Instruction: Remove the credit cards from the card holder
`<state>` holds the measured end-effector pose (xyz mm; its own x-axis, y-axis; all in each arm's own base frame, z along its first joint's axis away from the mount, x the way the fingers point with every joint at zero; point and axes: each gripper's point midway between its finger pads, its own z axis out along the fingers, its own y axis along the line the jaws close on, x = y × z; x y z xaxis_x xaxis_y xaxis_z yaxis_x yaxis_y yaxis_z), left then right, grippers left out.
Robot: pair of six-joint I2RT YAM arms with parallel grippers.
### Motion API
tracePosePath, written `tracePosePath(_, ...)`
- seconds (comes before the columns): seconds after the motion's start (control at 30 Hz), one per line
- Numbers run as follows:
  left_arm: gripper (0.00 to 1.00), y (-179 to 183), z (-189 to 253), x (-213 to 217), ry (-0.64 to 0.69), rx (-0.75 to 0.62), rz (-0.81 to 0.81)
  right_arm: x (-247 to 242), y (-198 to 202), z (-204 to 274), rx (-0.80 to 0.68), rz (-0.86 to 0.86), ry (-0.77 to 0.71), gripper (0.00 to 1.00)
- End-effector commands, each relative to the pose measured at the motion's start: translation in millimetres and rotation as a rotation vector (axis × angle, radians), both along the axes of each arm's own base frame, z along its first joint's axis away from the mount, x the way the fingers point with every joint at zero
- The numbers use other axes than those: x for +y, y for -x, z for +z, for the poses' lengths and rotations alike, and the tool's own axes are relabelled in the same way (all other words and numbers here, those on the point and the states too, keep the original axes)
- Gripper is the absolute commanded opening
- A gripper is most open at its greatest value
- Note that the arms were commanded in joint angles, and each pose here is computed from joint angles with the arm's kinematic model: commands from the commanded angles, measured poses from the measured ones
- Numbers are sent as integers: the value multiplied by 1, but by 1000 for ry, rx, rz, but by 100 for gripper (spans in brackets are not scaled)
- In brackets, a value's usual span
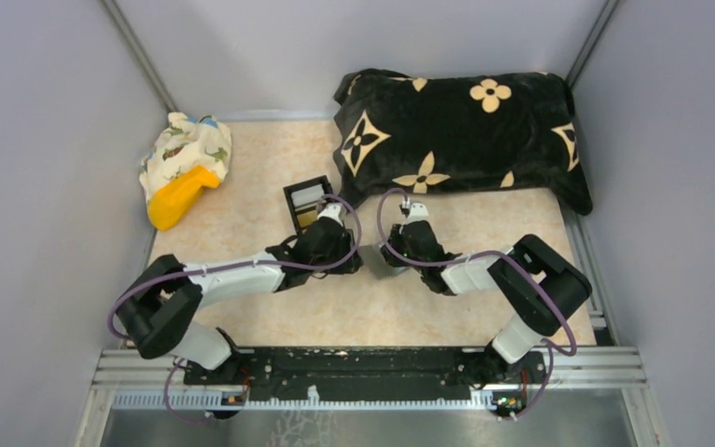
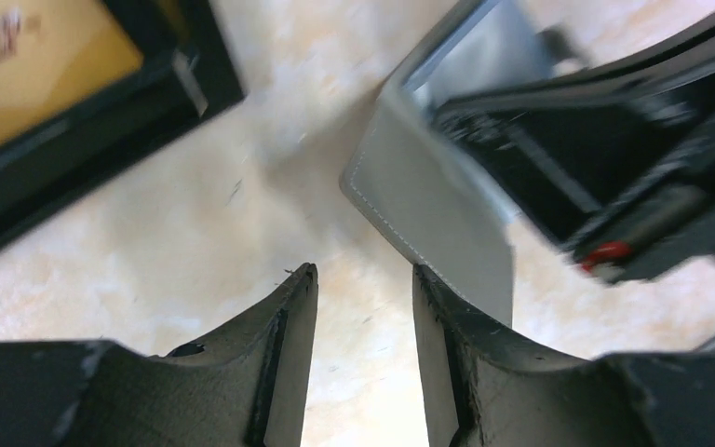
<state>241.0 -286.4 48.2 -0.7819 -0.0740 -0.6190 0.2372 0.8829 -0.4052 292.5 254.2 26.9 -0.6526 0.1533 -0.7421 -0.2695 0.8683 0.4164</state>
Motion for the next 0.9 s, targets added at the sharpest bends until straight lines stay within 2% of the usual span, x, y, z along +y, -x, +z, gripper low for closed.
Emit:
tracePosePath(0.0,48,-21,67,-29,106,-127,-39,-30,5,-28,88,-100,111,9)
tracePosePath(0.17,49,-35,104,-41,149,-198,-46,-38,8,-39,114,-136,135,9)
tracePosePath(0.27,49,-43,112,-52,171,-219,-53,-37,10,-42,119,-137,122,9)
tracePosePath(0.37,50,-48,101,-64,173,-191,-61,-34,12,-42,127,-133,94,9)
tracePosePath(0.53,51,-46,58,-86,198,-45,-91,-30,13,-41,125,-117,70,9)
tracePosePath(0.67,51,-39,40,-97,235,31,-120,-32,14,-41,121,-120,67,9)
tracePosePath(0.87,50,-21,12,-79,177,104,-114,-38,16,-40,117,-142,77,9)
